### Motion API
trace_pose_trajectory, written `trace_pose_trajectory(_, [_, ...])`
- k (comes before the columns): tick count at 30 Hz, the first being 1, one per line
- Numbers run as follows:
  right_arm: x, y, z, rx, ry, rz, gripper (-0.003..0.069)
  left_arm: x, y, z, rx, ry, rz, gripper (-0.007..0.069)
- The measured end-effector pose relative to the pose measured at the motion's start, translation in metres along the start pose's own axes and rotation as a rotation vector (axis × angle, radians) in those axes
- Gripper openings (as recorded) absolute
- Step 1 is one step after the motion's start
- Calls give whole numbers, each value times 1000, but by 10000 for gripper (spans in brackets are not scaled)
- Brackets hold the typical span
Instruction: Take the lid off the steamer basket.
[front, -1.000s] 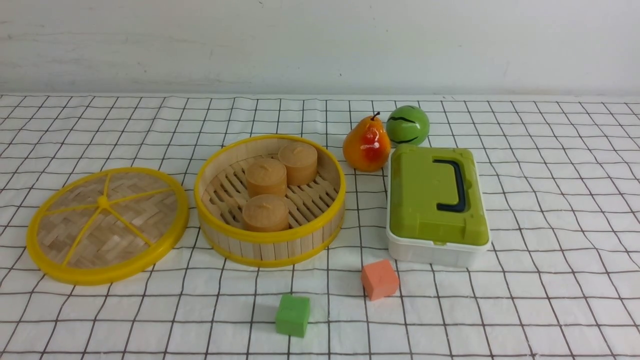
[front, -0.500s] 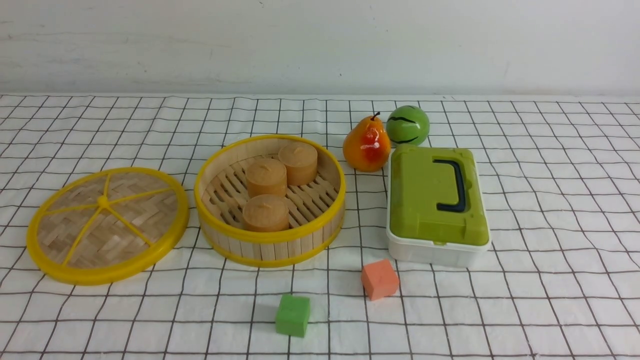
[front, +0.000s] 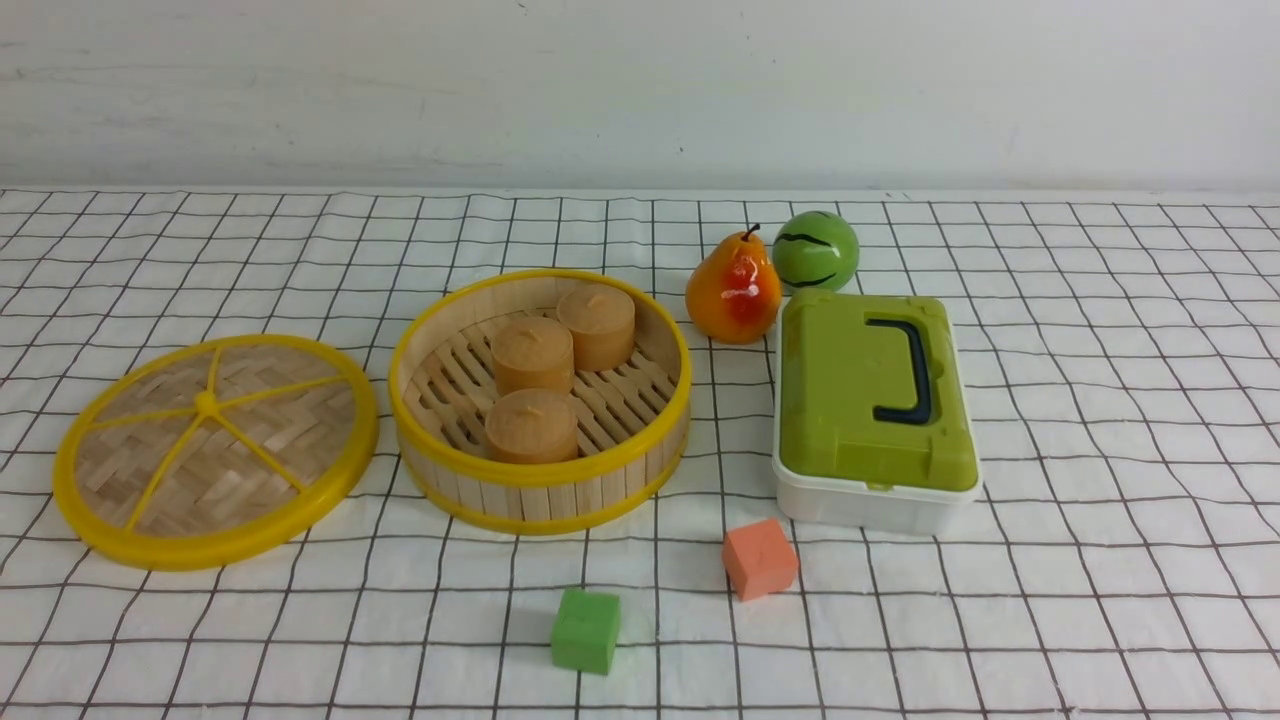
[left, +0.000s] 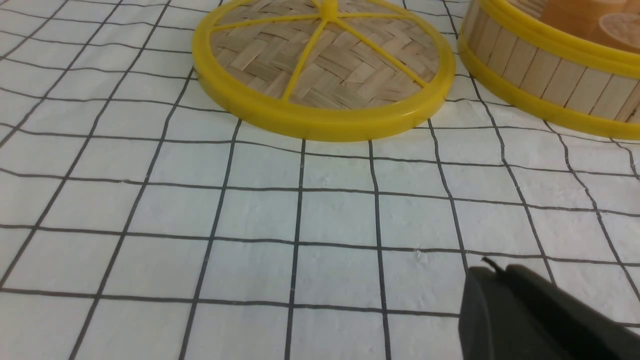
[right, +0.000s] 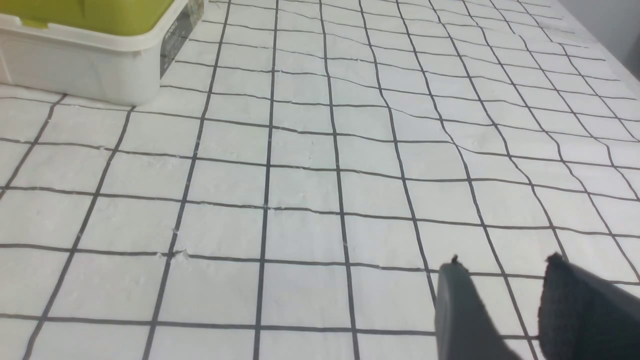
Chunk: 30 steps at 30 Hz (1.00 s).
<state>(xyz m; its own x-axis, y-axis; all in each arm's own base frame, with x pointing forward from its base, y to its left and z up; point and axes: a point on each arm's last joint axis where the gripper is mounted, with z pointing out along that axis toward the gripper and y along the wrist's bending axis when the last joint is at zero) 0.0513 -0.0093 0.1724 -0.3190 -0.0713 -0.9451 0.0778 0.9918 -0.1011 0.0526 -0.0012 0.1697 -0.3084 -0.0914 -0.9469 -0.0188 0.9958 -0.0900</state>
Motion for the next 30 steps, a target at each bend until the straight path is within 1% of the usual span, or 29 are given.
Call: trace_pose_trajectory(30, [0, 0, 0, 0, 0, 0, 240, 0, 0, 0, 0, 0, 0, 31])
